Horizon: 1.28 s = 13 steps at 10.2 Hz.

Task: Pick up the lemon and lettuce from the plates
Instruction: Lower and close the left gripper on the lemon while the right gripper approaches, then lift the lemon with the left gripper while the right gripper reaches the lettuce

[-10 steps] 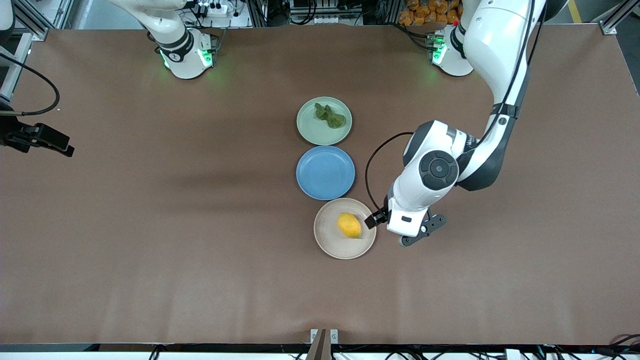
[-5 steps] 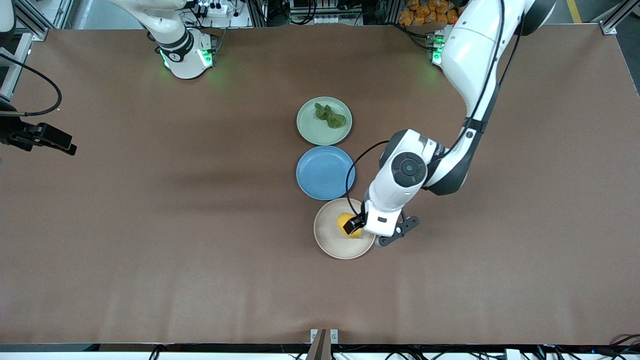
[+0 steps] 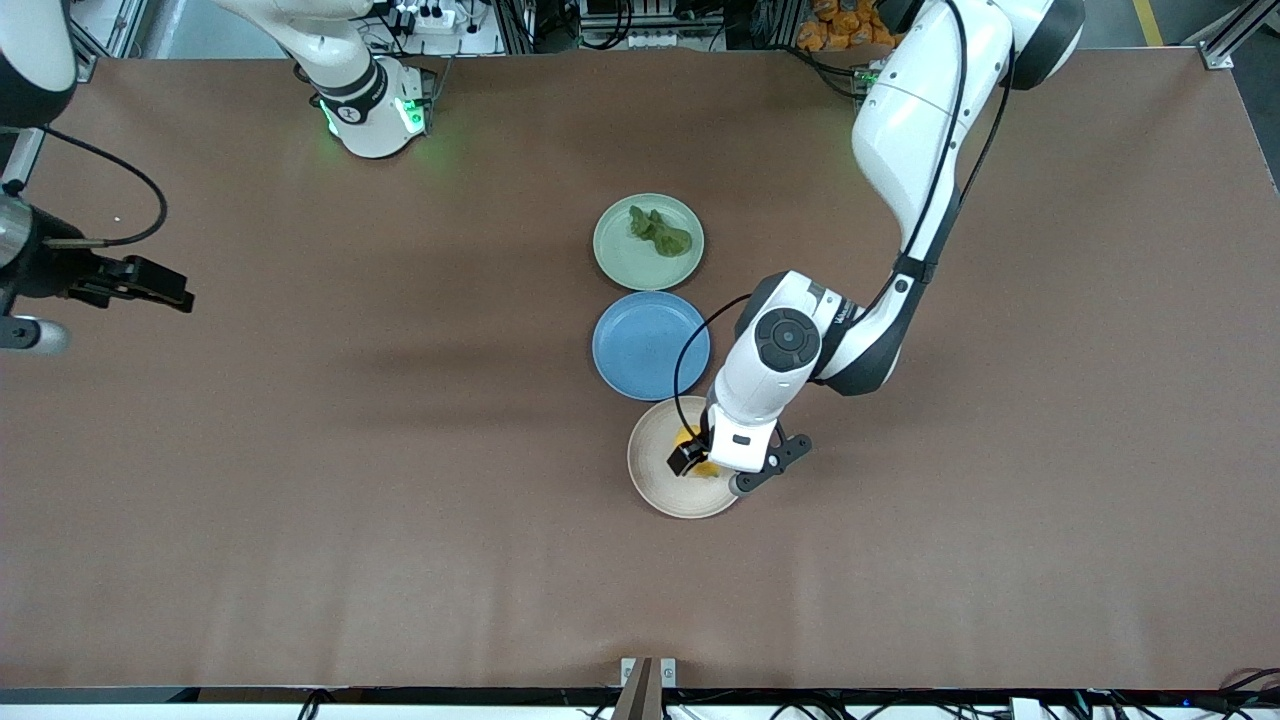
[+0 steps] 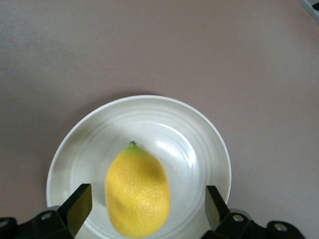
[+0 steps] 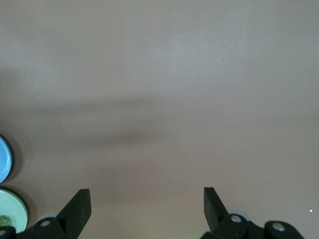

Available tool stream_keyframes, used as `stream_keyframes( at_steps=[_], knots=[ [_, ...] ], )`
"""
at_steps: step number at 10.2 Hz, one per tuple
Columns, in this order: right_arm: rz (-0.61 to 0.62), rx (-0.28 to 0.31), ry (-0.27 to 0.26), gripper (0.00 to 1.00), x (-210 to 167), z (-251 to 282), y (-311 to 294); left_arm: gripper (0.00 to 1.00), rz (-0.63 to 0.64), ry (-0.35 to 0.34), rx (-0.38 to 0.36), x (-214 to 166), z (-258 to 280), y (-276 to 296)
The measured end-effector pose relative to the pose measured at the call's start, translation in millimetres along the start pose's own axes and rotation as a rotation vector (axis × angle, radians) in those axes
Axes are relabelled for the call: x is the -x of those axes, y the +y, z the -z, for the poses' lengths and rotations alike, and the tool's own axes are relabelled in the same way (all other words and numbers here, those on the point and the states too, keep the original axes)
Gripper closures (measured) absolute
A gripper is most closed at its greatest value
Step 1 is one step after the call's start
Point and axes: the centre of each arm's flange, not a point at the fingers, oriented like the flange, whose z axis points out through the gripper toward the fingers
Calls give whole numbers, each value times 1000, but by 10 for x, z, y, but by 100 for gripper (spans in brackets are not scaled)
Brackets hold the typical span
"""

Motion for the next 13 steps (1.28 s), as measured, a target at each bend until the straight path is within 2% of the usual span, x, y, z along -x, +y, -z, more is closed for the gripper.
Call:
stream_keyframes(
  at_steps=[3, 6, 10, 11, 13],
  knots=[
    [92, 7, -24, 0, -19, -169, -557, 0, 48, 16, 35, 3, -126, -6],
    [162, 12, -28, 0, -35, -348, -1068, 0, 66, 13, 26, 13, -236, -47],
    [245, -11, -95, 0, 128, -776, -1606, 0, 68, 9, 18, 25, -316, -78],
    [252, -11, -96, 0, 214, -847, -1816, 1, 67, 9, 19, 30, -328, -80],
    [217, -11, -81, 0, 460, -1002, -2348, 14, 62, 10, 24, 71, -362, -71]
  ],
)
